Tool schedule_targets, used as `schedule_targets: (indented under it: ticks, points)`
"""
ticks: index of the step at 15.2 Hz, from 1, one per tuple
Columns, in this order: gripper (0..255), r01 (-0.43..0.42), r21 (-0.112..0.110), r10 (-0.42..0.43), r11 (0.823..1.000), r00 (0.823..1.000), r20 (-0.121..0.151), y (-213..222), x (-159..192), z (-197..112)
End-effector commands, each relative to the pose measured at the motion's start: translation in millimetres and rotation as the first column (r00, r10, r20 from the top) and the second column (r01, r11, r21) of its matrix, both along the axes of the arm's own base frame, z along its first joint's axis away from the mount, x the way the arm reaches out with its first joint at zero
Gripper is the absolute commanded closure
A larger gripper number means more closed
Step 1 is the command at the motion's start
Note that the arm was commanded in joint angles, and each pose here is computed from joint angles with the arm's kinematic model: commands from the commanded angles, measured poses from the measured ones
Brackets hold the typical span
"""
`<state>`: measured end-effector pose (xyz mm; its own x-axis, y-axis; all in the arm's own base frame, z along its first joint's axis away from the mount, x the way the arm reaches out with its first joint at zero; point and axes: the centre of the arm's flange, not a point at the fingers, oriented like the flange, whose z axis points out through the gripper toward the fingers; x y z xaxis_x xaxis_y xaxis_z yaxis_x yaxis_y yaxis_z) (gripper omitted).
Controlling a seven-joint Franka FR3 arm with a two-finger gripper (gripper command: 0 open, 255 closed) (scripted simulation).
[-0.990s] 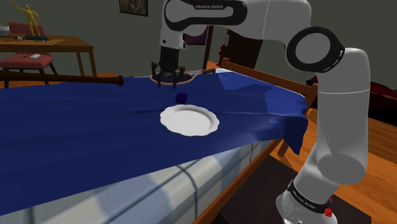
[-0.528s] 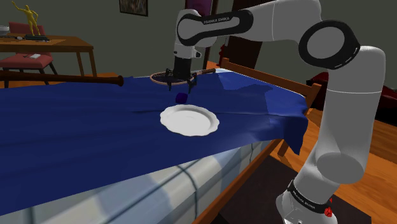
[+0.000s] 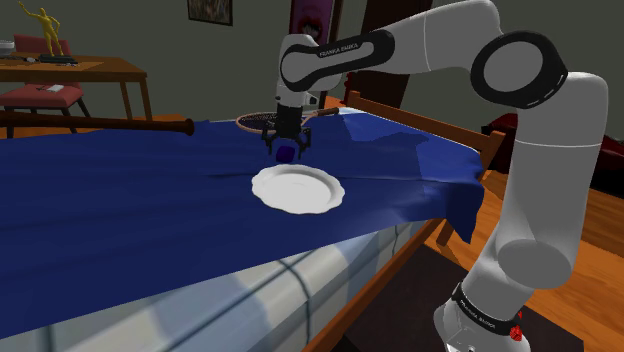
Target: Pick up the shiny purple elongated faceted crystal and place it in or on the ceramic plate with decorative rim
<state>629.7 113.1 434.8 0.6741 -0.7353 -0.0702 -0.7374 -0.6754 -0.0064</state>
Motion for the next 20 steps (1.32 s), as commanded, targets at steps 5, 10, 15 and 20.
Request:
schedule_targets:
  ticks: [5, 10, 15, 20]
  points:
    - [0, 0.0, 0.0, 0.0, 1.0, 1.0, 0.0, 1, 0, -4]
    - [255, 0.0, 0.0, 0.0, 1.0, 1.0, 0.0, 1, 0, -4]
    - [255, 0.0, 0.0, 0.0, 1.0, 1.0, 0.0, 1, 0, -4]
    - [255, 0.0, 0.0, 0.0, 1.0, 1.0, 0.0, 1, 0, 6]
